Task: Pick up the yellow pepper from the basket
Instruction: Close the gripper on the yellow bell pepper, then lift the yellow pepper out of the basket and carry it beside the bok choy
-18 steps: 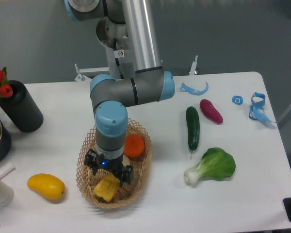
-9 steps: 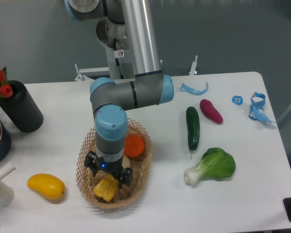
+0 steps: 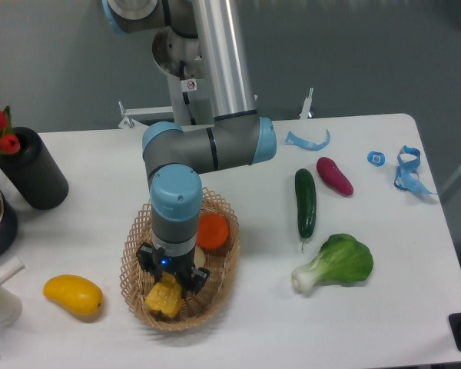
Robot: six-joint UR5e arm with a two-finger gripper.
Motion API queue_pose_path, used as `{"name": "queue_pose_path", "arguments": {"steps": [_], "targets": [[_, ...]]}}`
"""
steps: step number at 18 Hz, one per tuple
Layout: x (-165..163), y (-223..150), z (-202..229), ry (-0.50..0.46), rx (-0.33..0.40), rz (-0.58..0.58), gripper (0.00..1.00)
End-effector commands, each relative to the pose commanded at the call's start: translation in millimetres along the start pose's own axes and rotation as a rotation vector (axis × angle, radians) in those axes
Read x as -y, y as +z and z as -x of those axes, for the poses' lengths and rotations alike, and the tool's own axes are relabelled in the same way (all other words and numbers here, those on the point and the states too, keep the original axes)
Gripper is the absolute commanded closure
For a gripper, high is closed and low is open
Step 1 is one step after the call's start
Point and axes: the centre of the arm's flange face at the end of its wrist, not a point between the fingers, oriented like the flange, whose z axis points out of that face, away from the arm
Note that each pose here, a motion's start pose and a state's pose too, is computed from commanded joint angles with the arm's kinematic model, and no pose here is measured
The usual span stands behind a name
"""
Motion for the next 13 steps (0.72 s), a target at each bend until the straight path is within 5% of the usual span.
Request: {"name": "queue_pose_path", "arguments": {"steps": [8,13], "targets": [[-22,-87,55,0.020,0.106,-0.080,0.70],[-98,-136,159,0.086,0.209,-0.058,0.70]]}}
